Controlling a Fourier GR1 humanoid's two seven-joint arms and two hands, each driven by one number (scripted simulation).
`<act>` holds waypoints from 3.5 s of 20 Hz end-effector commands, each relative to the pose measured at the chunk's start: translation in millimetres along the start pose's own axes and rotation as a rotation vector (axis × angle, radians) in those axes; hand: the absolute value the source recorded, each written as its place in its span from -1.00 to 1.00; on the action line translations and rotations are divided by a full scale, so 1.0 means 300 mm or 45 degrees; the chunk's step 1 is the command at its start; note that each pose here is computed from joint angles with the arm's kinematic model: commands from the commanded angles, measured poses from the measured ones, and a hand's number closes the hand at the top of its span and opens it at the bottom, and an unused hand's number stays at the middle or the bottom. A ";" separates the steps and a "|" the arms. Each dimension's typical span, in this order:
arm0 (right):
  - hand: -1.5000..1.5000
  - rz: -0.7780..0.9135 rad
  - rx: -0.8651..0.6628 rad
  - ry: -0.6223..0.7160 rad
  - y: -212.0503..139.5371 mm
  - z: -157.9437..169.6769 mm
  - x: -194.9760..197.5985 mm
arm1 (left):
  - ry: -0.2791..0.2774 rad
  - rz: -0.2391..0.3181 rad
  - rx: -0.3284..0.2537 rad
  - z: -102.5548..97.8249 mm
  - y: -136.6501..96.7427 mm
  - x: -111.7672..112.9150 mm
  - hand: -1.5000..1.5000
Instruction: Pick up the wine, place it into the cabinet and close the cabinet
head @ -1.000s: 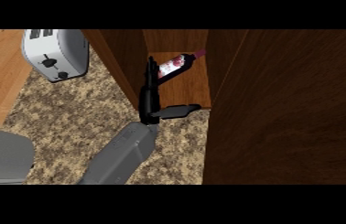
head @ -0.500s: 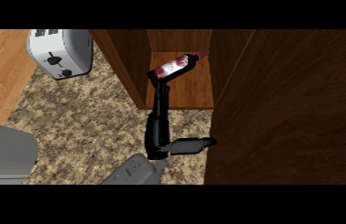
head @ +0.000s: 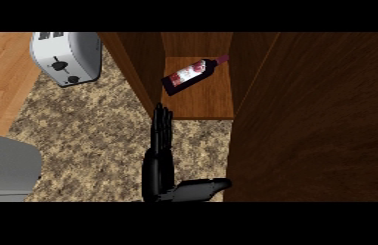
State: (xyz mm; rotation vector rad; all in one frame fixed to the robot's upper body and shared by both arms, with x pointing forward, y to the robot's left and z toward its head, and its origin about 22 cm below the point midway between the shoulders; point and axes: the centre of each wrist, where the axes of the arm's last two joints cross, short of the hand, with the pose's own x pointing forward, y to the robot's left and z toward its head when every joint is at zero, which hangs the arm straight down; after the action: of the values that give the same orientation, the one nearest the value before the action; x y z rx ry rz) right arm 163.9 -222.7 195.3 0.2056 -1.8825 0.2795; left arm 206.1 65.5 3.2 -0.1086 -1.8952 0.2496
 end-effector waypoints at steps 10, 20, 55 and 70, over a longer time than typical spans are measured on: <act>1.00 -0.080 0.240 0.039 0.013 0.082 0.071 | 0.001 0.068 -0.114 0.165 0.150 0.193 -1.00; 1.00 -0.061 0.361 0.061 0.020 0.071 -0.005 | -0.024 0.057 -0.161 0.198 0.297 0.276 -1.00; 1.00 -0.248 0.705 0.071 0.517 0.094 0.061 | -0.079 -0.006 -0.085 0.058 0.729 0.515 -1.00; 1.00 -0.173 0.605 0.056 0.584 -0.093 0.086 | -0.031 0.099 -0.127 0.002 0.734 0.496 -1.00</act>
State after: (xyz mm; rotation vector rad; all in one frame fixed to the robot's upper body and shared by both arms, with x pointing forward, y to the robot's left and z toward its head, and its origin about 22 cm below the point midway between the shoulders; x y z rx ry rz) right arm 120.8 -88.8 196.7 0.5348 -1.7163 0.6452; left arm 142.4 315.5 93.1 -0.2299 -1.9405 0.2096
